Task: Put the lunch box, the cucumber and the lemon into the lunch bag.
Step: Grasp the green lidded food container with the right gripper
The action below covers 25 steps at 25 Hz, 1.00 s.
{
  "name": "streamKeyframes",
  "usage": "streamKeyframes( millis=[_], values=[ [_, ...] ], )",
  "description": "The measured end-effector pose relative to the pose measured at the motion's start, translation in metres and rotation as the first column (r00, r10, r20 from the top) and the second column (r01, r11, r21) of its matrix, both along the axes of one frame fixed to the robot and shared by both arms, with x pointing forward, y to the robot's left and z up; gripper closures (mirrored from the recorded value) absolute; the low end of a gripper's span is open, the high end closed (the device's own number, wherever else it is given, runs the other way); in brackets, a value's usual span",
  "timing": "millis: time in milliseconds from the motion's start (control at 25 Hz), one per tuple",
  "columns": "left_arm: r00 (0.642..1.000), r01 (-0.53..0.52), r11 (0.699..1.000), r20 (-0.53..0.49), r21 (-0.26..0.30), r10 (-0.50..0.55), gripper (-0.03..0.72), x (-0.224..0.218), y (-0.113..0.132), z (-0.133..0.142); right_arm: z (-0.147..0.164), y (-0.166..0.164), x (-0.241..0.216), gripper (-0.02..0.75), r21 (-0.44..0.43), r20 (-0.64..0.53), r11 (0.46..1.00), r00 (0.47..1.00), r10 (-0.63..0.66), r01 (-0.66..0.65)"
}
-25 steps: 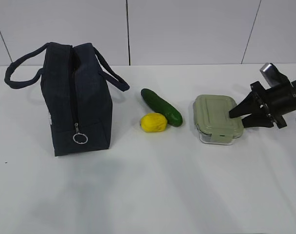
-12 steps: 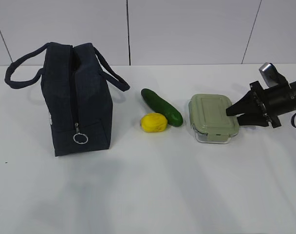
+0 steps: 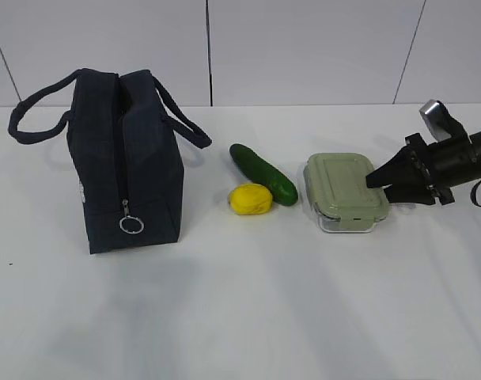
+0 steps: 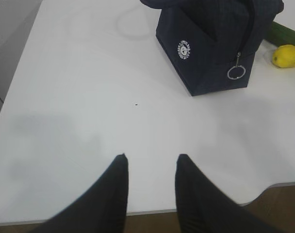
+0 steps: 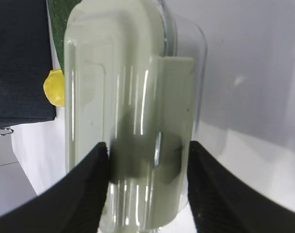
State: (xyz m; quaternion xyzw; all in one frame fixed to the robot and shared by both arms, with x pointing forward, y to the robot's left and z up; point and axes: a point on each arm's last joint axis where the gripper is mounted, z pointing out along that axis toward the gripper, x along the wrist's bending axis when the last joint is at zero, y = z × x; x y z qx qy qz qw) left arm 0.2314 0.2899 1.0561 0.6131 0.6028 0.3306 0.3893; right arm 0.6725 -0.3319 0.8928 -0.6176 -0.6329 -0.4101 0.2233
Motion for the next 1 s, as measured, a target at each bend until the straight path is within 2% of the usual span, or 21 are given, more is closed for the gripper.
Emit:
streamKeyframes(
  millis=[160,280,640,1000],
  values=[
    [1.000,0.000,1.000,0.000,0.000,0.000,0.452,0.000,0.000,0.000,-0.002,0.000,0.000,0.278,-0.008,0.018,1.000,1.000,0.012,-0.012],
    [1.000,0.000,1.000,0.000,0.000,0.000,0.452,0.000,0.000,0.000,-0.001,0.000,0.001,0.251,-0.012,0.030,1.000,0.999,0.018,-0.018],
    [1.000,-0.001,1.000,0.000,-0.001,0.001,0.452,0.000,0.000,0.000,0.006,-0.003,0.007,0.242,-0.033,0.063,0.999,0.998,0.026,-0.024],
    [1.000,-0.002,1.000,0.000,-0.003,0.002,0.452,0.000,0.000,0.000,-0.006,-0.002,0.008,0.242,-0.017,0.038,1.000,0.999,0.021,-0.021]
  ],
)
